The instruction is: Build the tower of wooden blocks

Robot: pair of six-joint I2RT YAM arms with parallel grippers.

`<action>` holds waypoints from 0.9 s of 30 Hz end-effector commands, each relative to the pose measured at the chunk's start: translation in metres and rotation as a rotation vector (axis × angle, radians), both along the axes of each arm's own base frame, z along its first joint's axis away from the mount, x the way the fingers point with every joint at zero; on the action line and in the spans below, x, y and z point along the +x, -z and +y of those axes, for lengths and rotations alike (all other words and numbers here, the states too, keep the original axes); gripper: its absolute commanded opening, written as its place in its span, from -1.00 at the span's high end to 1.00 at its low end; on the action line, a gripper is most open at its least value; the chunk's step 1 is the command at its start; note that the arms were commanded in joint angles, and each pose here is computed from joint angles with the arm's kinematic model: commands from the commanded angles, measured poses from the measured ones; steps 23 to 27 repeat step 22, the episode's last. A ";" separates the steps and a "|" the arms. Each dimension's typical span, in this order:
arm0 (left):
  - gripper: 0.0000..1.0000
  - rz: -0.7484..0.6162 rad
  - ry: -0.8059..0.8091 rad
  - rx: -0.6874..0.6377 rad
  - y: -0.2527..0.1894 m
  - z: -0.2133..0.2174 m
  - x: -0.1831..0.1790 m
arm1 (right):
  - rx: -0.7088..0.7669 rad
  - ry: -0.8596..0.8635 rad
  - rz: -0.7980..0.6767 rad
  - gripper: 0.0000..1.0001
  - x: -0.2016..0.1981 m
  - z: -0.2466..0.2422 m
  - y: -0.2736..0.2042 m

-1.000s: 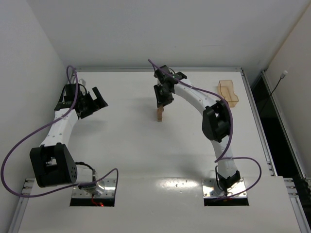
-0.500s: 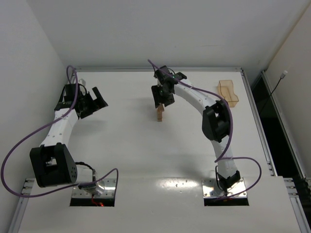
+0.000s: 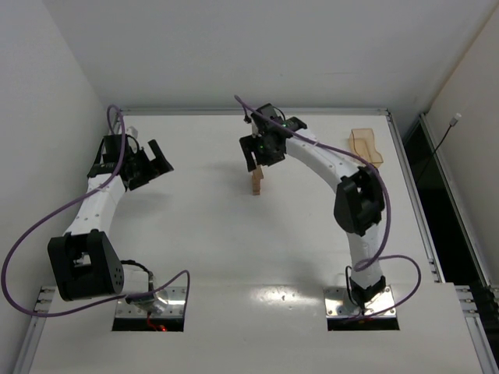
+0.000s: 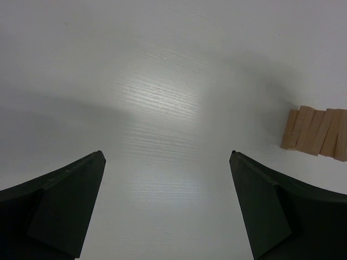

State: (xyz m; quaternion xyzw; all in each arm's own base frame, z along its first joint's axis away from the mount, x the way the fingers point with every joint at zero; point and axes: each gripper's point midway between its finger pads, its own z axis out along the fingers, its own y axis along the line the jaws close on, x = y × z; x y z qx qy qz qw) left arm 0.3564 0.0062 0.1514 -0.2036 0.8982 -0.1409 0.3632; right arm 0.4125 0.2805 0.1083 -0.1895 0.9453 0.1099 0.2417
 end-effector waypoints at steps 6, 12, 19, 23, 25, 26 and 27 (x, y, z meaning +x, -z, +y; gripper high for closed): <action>-1.00 -0.068 0.144 0.081 -0.013 -0.013 0.000 | 0.061 -0.152 -0.315 -0.37 -0.030 -0.025 -0.105; -1.00 -0.033 0.187 0.160 0.005 -0.018 -0.004 | -0.095 -0.100 -0.235 -0.42 -0.059 -0.110 -0.049; -1.00 -0.022 0.235 0.189 0.013 -0.025 -0.001 | -0.161 0.055 -0.163 -0.39 -0.064 -0.197 -0.009; -1.00 -0.002 0.245 0.193 0.018 -0.025 -0.001 | -0.160 0.094 -0.172 -0.36 -0.059 -0.209 -0.011; -1.00 -0.002 0.245 0.193 0.018 -0.025 -0.001 | -0.160 0.094 -0.172 -0.36 -0.059 -0.209 -0.011; -1.00 -0.002 0.245 0.193 0.018 -0.025 -0.001 | -0.160 0.094 -0.172 -0.36 -0.059 -0.209 -0.011; -1.00 -0.002 0.245 0.193 0.018 -0.025 -0.001 | -0.160 0.094 -0.172 -0.36 -0.059 -0.209 -0.011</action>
